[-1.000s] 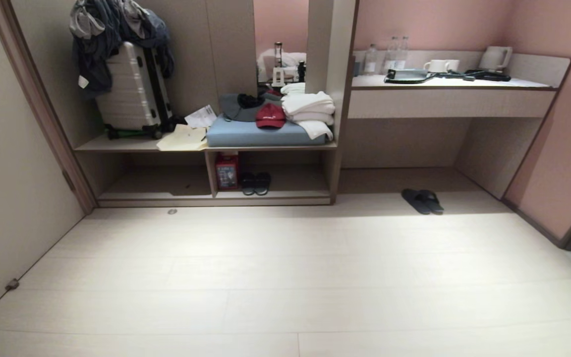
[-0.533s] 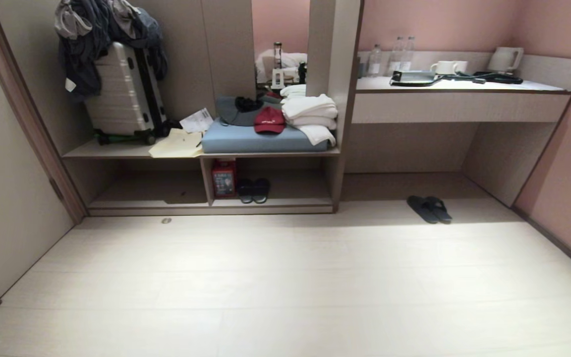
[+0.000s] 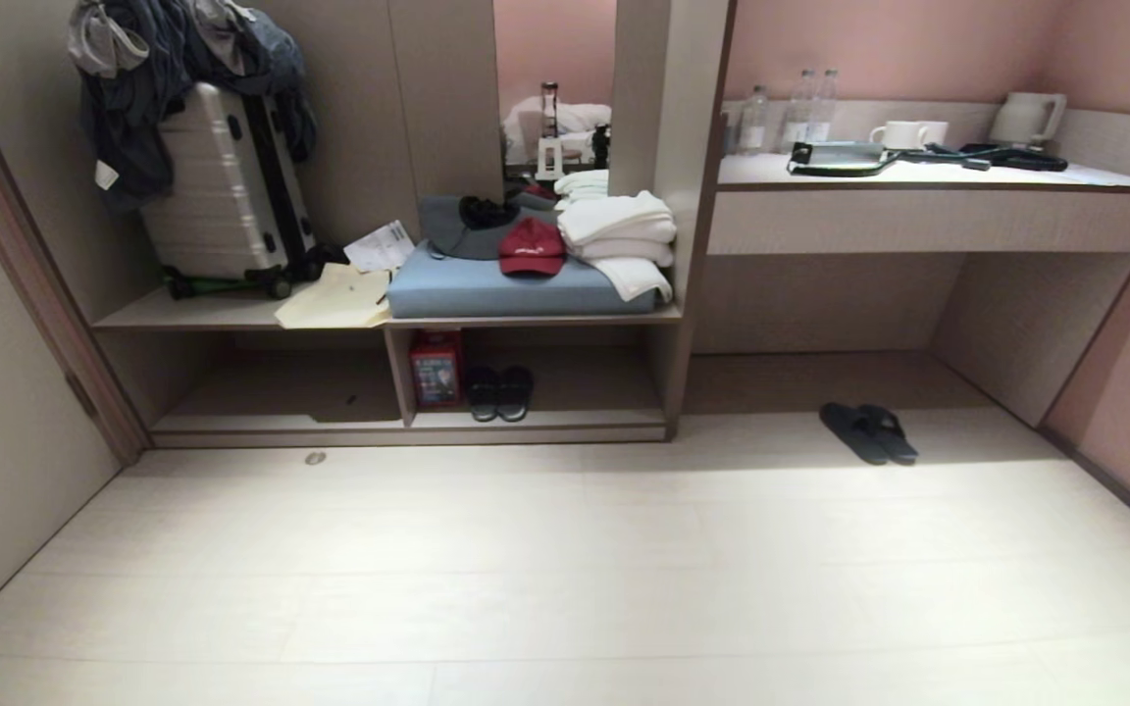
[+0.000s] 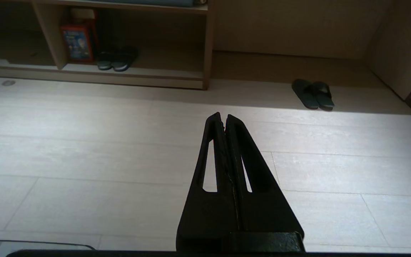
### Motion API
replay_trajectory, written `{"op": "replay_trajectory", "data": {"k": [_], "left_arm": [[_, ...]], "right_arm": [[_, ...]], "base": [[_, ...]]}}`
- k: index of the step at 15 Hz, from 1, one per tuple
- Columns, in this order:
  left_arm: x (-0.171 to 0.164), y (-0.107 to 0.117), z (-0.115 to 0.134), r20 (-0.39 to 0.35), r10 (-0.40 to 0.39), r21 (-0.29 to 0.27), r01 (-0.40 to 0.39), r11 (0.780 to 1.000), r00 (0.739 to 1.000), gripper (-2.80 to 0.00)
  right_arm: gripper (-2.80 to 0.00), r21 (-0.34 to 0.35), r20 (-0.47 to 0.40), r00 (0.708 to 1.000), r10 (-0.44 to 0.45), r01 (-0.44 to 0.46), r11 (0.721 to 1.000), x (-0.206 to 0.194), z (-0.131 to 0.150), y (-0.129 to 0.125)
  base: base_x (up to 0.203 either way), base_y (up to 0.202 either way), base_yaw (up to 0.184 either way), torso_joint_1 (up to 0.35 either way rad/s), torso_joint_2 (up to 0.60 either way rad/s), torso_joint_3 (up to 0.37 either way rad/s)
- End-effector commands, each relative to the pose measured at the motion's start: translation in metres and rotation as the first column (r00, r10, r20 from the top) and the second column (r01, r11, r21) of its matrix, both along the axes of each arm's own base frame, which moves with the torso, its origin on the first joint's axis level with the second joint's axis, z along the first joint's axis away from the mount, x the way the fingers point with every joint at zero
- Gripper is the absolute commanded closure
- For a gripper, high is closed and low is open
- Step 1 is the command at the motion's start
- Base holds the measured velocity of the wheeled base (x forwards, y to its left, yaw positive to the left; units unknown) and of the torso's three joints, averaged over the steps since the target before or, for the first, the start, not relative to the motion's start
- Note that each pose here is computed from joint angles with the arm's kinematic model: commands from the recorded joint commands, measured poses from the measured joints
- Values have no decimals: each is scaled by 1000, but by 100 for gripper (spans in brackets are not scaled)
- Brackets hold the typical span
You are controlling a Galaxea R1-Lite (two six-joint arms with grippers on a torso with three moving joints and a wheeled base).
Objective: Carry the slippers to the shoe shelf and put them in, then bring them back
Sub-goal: Pick up the slippers on the floor
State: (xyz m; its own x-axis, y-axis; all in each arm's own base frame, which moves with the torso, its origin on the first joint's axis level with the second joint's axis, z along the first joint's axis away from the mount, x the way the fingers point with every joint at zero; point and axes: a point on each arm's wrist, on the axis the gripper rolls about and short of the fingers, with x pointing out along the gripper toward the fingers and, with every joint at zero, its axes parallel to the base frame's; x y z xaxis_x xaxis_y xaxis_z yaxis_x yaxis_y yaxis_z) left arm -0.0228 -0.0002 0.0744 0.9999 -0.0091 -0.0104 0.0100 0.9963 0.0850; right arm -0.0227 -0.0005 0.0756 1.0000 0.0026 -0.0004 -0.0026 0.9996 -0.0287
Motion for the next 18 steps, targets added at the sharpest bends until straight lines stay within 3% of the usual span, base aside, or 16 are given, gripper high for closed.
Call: {"op": "replay_trajectory", "data": {"k": [1,18], "left_arm": [[0,0,0,0,1,-1,-1,1000,1000,0],[0,0,0,4,-2,2,2,1000,1000,0]], "right_arm": [[0,0,0,1000,1,-1,1000,0,0,0],[0,0,0,1000,1,-1,1000,0,0,0]], "base": [[193,0,-1,1,8,2],[195,0,0,4,2,1]]}}
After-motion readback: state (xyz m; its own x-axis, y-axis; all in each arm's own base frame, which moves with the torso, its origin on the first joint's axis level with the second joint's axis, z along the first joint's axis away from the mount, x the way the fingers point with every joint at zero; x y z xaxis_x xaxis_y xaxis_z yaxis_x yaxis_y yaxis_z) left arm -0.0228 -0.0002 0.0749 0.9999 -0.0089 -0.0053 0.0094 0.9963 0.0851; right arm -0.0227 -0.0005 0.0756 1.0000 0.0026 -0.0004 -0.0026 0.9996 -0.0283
